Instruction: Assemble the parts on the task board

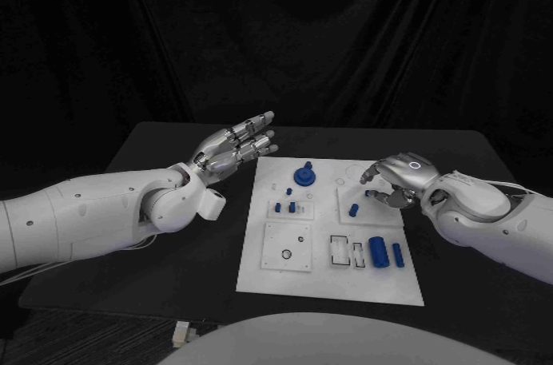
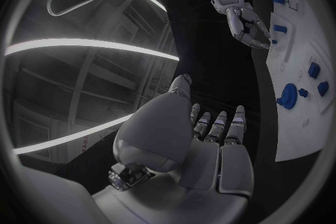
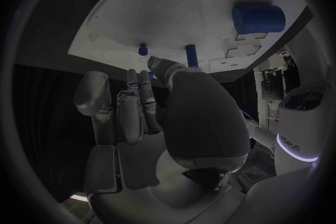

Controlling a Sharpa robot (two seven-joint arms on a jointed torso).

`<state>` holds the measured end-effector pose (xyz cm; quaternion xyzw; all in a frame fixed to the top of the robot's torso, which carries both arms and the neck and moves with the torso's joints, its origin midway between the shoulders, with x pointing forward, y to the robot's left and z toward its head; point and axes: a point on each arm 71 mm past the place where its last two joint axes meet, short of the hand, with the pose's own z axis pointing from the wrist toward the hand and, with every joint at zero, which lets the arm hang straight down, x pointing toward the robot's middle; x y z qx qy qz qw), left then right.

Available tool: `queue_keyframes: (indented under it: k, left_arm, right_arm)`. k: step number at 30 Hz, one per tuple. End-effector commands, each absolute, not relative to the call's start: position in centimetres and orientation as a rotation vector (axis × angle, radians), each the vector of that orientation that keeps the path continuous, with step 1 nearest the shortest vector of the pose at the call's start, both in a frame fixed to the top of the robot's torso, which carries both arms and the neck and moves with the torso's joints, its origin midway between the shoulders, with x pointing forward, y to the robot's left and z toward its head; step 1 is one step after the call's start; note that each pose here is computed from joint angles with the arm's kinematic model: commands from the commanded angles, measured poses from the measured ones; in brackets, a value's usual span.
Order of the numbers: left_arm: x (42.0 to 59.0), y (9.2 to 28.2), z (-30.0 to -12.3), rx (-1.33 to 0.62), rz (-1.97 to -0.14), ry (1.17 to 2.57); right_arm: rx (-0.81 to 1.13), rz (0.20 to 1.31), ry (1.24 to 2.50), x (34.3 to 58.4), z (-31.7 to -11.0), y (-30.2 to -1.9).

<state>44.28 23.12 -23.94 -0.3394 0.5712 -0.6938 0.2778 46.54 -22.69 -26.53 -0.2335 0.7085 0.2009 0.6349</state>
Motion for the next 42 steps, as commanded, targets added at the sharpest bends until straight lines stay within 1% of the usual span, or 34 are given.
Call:
queue_keyframes:
  k: [1, 42]
  left_arm:
    - [44.2, 23.0, -23.9, -0.909, -1.882, 1.529]
    - [44.1, 22.8, -24.2, -0.915, -1.889, 1.542]
  right_arm:
    - [-0.532, 0.461, 1.619, 46.5, -26.8, -22.7]
    - [-0.539, 0.409, 1.713, 47.0, -28.8, -22.7]
